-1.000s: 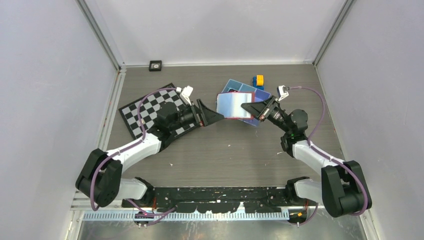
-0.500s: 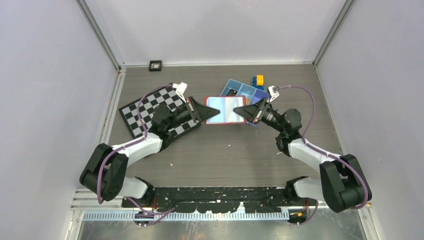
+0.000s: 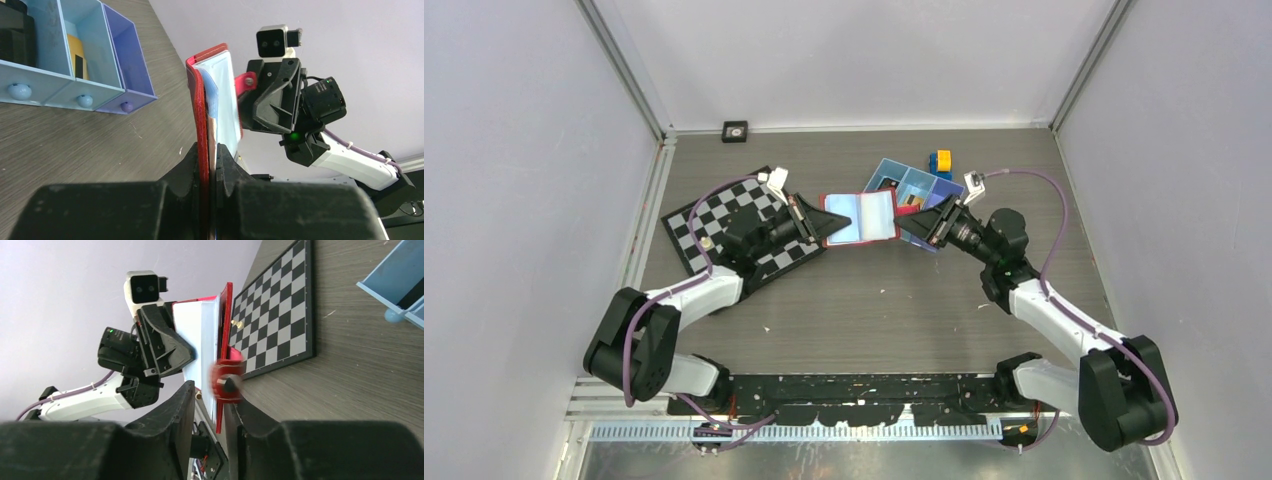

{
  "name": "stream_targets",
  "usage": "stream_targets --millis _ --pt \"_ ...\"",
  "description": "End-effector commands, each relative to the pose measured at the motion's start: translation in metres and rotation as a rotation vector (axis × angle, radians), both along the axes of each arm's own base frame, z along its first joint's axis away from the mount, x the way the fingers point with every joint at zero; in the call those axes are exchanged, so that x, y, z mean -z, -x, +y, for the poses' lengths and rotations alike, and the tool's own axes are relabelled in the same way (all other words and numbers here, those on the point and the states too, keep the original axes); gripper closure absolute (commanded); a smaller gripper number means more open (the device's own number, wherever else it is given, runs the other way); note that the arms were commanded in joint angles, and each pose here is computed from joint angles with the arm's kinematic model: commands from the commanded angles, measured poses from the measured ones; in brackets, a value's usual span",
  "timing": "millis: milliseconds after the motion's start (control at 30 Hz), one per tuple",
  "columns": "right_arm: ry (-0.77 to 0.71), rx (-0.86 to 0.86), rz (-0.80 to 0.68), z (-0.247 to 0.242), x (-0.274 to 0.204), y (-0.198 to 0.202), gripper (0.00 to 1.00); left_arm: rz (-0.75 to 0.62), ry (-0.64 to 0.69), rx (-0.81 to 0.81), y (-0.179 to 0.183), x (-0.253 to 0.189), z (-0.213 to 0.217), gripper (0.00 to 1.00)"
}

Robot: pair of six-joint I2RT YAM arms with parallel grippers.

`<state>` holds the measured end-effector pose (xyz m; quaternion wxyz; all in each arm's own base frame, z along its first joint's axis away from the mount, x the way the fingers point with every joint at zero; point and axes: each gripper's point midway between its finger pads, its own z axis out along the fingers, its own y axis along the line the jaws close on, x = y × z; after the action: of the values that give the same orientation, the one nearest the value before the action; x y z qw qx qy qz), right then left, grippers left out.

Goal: Take the credit cards out of the card holder
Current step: Remove the credit card from the card holder.

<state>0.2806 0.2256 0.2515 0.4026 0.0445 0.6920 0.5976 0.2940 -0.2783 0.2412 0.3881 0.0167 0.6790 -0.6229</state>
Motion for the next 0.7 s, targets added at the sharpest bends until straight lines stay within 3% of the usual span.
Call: stream_targets --millis 0,67,233,567,667 --pt "0.027 -0.022 -0.009 0.008 -0.005 -0.009 0.65 -0.086 0.018 0.017 0.003 -0.020 -0.001 1.00" --pt "0.033 -0.029 0.006 0.010 -0.002 -0.011 0.65 -0.085 0.016 0.024 0.004 -0.021 -0.001 1.00" --pt "0.031 -0.040 0.028 0.013 -0.001 -0.013 0.95 -0.067 0.015 0.031 0.002 -0.019 -0.003 1.00" --pt "-0.009 -0.269 -0.007 0.061 -0.009 0.013 0.99 -0.037 0.016 0.064 -0.002 -0.015 -0.009 1.00" --pt "0.029 -0.257 0.016 0.066 0.003 0.010 1.00 -0.033 0.019 0.076 -0.002 -0.014 -0.011 1.00"
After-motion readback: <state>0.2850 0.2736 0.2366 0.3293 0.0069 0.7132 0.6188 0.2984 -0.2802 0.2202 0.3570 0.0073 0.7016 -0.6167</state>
